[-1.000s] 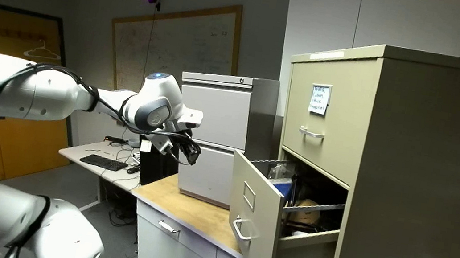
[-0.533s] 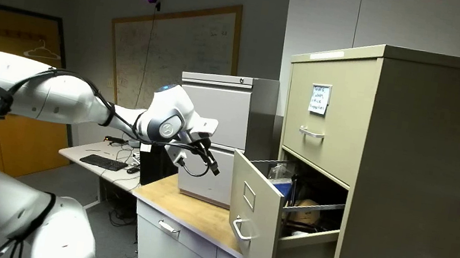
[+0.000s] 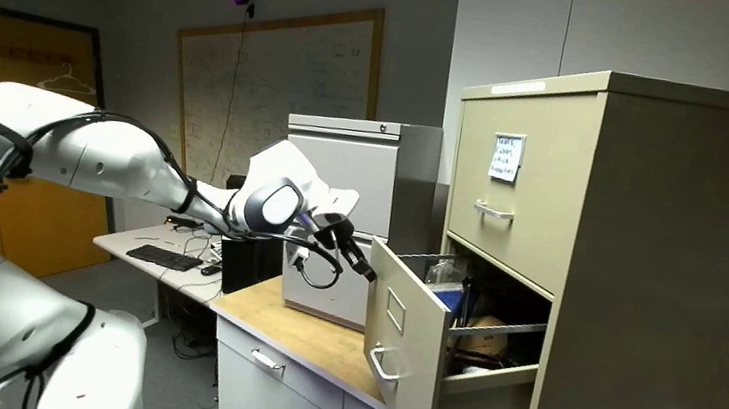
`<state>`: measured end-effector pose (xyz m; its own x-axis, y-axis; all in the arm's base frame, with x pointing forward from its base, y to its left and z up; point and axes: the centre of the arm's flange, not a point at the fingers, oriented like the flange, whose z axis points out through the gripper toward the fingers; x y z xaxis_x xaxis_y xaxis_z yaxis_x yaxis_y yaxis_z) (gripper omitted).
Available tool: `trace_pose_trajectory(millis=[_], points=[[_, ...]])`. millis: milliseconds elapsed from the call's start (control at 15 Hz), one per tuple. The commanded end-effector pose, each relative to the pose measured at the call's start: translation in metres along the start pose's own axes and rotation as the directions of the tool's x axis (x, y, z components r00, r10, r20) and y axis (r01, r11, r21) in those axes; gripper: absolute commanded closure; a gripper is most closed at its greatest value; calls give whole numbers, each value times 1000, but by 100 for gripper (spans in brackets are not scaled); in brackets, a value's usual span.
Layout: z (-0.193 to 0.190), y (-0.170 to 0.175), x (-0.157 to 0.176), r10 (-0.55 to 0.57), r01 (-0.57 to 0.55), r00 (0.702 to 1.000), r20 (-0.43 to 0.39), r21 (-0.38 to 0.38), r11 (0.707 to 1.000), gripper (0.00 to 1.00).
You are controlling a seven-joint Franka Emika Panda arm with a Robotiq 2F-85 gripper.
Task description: Close the bottom drawer of the beige file cabinet
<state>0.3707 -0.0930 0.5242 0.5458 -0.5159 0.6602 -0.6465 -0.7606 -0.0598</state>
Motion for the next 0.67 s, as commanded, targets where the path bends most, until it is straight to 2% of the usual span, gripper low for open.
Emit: trace_pose_trajectory(millis=[0, 333, 600], points=[[19, -25, 10, 67, -71, 989, -130, -30, 997, 100], [48, -44, 16, 95, -119, 968, -231, -94, 988, 100], [68, -58, 20, 88, -130, 957, -276, -136, 982, 100]])
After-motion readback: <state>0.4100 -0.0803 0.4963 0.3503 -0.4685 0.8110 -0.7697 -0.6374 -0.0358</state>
